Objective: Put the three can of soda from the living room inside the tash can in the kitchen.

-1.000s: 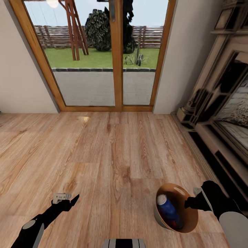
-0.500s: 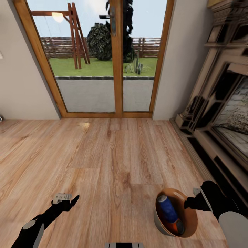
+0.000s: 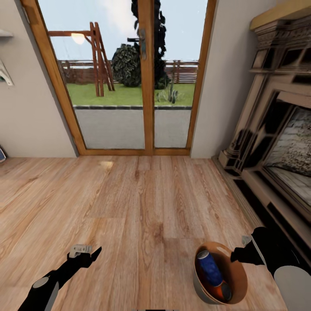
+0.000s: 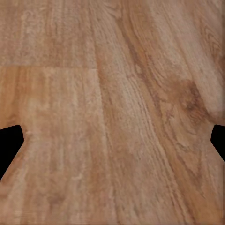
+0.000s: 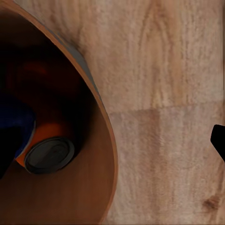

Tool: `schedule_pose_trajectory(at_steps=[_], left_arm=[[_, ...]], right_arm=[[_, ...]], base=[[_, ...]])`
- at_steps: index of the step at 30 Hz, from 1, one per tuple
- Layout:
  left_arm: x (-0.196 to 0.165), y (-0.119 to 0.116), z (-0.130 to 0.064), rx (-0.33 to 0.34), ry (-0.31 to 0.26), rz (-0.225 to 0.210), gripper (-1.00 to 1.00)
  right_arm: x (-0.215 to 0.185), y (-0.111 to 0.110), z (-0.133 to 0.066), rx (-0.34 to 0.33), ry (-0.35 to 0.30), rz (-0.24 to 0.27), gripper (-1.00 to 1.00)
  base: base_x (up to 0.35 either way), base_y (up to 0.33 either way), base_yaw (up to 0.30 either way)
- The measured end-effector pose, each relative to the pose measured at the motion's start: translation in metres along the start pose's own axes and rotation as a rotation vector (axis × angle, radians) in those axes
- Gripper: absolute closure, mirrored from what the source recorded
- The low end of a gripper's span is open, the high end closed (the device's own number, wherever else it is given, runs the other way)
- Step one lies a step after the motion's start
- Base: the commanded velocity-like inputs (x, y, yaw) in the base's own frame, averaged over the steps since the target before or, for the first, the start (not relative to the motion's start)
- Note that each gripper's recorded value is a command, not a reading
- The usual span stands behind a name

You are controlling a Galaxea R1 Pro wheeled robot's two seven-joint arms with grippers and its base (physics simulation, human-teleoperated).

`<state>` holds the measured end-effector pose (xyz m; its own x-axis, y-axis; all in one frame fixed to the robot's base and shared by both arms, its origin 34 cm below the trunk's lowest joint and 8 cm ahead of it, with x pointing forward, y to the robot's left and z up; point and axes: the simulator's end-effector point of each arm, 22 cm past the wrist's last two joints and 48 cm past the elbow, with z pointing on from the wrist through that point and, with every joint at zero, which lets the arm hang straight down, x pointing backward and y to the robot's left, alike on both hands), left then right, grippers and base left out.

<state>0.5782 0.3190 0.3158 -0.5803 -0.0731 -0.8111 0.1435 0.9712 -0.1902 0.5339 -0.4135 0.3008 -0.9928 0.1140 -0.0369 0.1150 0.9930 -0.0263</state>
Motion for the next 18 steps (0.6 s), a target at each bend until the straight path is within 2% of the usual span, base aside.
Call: schedule_pose_trajectory(at_steps=[11, 12, 18], left_arm=[[-0.022, -0.005, -0.006, 0.007, -0.039, 0.011, -1.0], [-0.024, -0.005, -0.007, 0.007, -0.042, 0.012, -1.0], [-0.037, -0.007, -0.011, 0.009, -0.066, 0.018, -1.0]], right_arm=[[-0.01, 0.001, -0.022, -0.003, -0.048, -0.001, -1.0], [-0.015, 0.001, -0.024, -0.006, -0.074, -0.008, -1.0], [-0.023, 0.001, -0.036, -0.009, -0.117, -0.012, -1.0]], base=[[0.0, 0.0, 0.0], [0.0, 0.0, 0.0], [0.0, 0.0, 0.0]])
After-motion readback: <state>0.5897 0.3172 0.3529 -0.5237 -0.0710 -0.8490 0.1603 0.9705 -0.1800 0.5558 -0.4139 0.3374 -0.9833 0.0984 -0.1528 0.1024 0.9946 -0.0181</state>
